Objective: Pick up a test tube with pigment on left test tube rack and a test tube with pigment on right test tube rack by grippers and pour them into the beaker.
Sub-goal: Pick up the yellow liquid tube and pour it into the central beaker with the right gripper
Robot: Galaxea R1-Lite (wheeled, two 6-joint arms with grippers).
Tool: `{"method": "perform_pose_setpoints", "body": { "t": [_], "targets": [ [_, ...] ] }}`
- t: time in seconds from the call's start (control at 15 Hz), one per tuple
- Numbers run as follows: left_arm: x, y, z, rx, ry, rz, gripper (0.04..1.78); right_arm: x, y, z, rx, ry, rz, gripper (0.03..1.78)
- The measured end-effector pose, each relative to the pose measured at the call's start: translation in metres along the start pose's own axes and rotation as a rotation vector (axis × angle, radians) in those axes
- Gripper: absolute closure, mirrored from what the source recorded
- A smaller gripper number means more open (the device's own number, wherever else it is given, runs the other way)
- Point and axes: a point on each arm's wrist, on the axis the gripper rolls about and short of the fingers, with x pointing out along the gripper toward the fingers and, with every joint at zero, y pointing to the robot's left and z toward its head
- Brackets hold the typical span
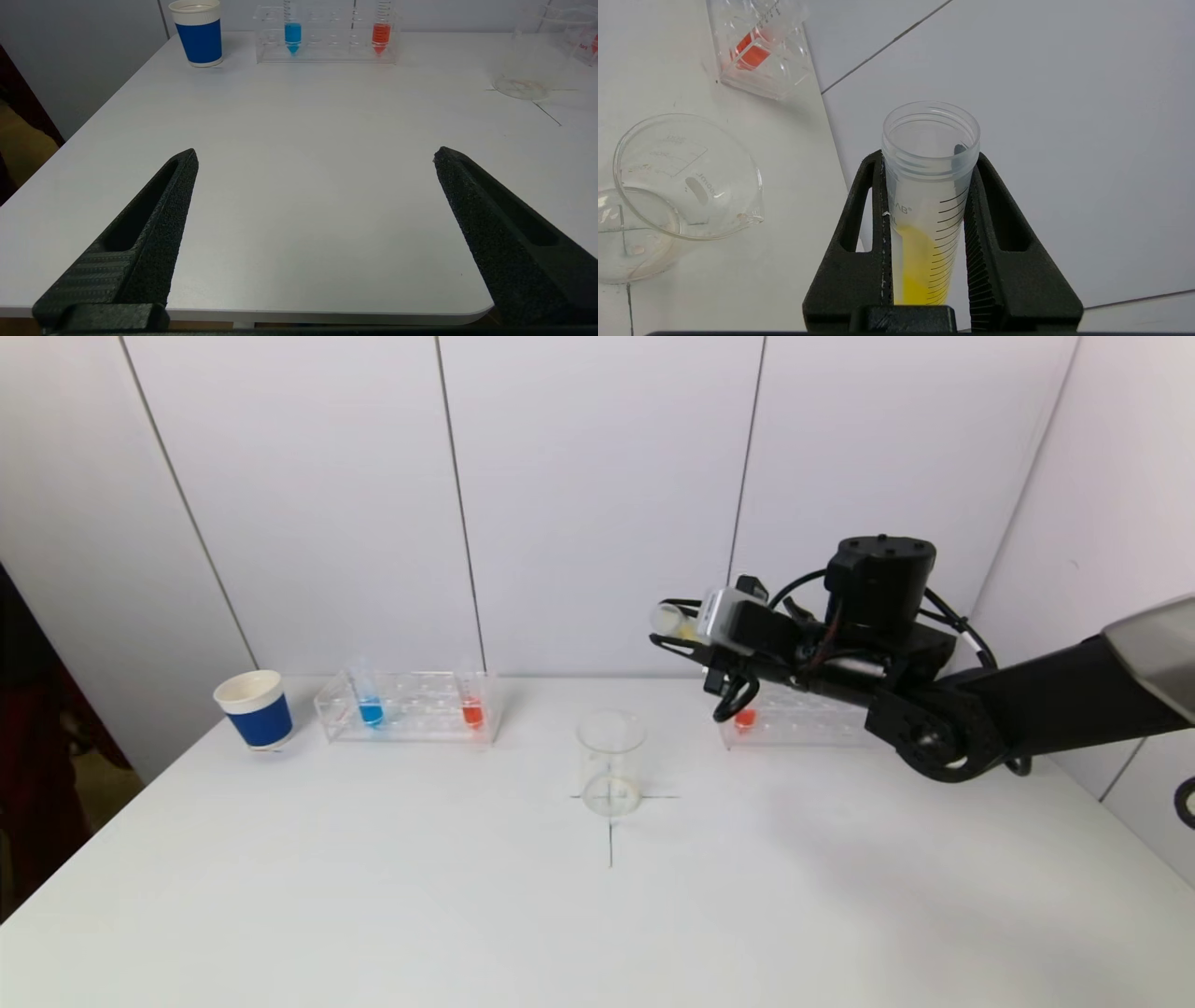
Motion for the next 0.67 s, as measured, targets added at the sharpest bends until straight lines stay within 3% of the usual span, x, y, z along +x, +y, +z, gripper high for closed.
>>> {"method": "perform_pose_setpoints", "body": {
  "t": [0.67],
  "targets": [
    [0.0,0.0,0.0,0.0,0.0,-0.001,0.06,0.021,0.013,-0.016,-0.127,0.016,0.034,1.31]
  ]
}}
